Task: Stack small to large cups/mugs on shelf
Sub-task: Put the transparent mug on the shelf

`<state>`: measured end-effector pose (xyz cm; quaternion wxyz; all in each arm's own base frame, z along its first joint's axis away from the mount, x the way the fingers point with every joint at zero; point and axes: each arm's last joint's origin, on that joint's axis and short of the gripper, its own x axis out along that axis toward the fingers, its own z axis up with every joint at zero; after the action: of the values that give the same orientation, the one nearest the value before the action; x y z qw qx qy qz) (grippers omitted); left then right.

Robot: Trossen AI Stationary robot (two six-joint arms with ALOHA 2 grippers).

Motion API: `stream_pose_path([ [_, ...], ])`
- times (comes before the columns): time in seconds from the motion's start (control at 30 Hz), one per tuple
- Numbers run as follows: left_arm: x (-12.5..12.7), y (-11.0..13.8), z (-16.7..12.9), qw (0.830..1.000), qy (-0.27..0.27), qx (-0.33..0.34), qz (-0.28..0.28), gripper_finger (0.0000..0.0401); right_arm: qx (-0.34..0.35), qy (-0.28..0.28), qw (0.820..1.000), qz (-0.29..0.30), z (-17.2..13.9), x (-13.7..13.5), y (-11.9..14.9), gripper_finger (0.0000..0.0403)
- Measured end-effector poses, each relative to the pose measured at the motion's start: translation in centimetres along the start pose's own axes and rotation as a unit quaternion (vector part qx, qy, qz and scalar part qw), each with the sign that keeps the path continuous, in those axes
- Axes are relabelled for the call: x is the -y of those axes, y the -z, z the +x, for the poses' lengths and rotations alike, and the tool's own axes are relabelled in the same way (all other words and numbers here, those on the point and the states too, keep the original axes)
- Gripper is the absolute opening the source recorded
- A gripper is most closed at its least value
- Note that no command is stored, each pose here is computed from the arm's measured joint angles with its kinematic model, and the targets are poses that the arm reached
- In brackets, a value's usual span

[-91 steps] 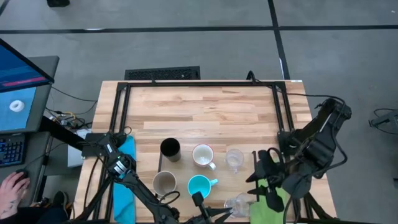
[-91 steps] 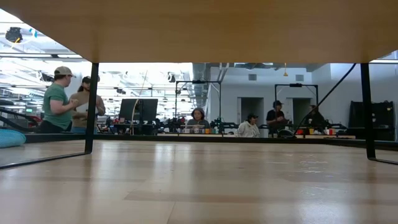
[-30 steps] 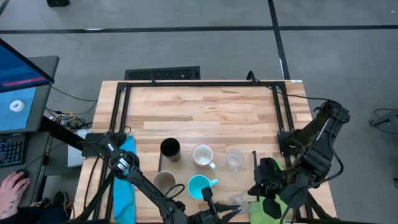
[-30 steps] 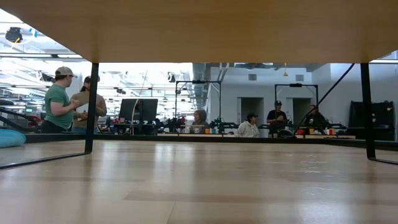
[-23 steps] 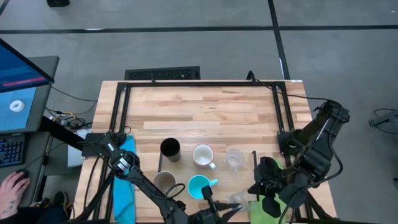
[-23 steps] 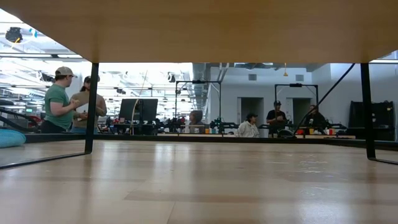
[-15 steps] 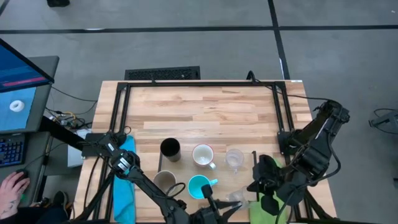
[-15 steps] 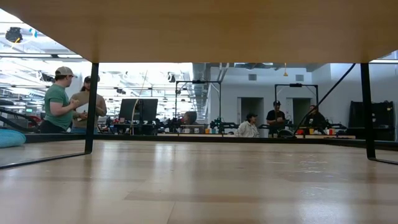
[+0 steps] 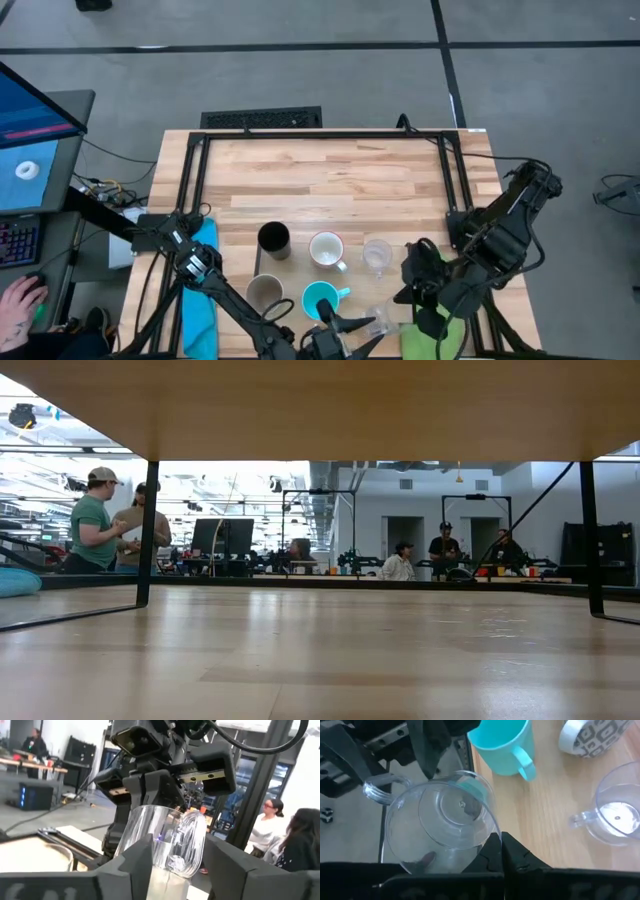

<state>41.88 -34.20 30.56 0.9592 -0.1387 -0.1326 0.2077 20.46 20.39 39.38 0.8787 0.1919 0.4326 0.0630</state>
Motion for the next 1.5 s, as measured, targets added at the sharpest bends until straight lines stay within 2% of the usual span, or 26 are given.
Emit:
stream_pose_path([
  [0.23, 0.4, 0.0, -0.9, 0.999, -0.001, -0.004, -0.041, 0.0180, -0.027, 0.009, 1.000, -0.004, 0.4, 1.3, -1.0, 0.0000],
  [0.5, 1.1, -0.1, -2.5, 0.997, -0.001, -0.012, -0.078, 0.0181, -0.036, 0.035, 0.999, 0.001, 0.0, 2.8, -1.7, 0.0000],
  [0.93, 1.9, -0.3, -4.7, 0.990, 0.008, -0.022, -0.140, 0.0181, -0.047, 0.039, 0.998, 0.012, -0.5, 3.5, -1.9, 0.0000],
  [1.13, 2.4, -0.8, -5.6, 0.977, 0.048, -0.017, -0.209, 0.0181, -0.070, 0.061, 0.996, 0.021, -1.3, 4.1, -1.2, 0.0000],
  [1.33, 2.6, -1.9, -6.2, 0.969, 0.085, 0.000, -0.233, 0.0181, -0.099, 0.096, 0.990, 0.042, -1.9, 4.9, -0.6, 0.0000],
  [1.5, 2.5, -2.7, -6.7, 0.967, 0.088, 0.020, -0.239, 0.0181, -0.122, 0.111, 0.985, 0.051, -2.1, 5.2, -0.1, 0.0000],
])
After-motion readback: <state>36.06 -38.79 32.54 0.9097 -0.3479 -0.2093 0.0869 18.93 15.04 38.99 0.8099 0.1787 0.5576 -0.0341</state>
